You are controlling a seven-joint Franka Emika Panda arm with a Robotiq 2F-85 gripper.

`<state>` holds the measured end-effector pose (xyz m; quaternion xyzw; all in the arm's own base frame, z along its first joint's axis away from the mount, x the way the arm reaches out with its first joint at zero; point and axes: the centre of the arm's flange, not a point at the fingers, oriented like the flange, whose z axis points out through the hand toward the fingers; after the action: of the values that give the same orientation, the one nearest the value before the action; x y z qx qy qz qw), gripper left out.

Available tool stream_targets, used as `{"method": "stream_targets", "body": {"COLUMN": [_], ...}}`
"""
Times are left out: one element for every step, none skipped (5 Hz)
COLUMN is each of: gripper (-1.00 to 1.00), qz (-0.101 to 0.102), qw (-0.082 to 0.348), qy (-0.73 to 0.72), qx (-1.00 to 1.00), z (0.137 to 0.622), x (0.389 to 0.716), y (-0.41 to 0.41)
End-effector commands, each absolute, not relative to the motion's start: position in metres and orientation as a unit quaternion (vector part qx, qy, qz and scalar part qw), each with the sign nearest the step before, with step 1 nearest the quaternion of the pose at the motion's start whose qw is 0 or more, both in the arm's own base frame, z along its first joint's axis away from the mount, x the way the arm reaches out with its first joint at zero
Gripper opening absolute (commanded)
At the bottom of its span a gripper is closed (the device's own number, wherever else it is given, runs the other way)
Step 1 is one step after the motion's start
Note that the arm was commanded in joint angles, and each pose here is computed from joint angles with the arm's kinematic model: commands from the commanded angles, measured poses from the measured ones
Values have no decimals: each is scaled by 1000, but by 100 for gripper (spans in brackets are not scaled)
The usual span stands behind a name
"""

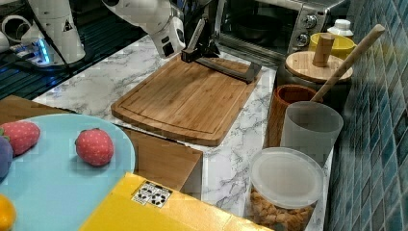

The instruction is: Close the oven.

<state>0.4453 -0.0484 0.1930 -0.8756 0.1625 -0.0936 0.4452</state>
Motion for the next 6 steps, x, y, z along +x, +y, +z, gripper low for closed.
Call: {"method": "stream_targets", "body": {"gripper": [-100,-100,-100,-100,-100,-100], "qz": [-92,-93,-90,-74,-53,-48], "qw": [385,401,409,417,446,468], "qy": [76,103,99,101,80,50], "qx": [-915,-906,-903,-900,-890,-881], "z": [202,204,204,205,206,218], "x": [488,492,489,488,487,478], "y": [26,14,16,23,47,85]}}
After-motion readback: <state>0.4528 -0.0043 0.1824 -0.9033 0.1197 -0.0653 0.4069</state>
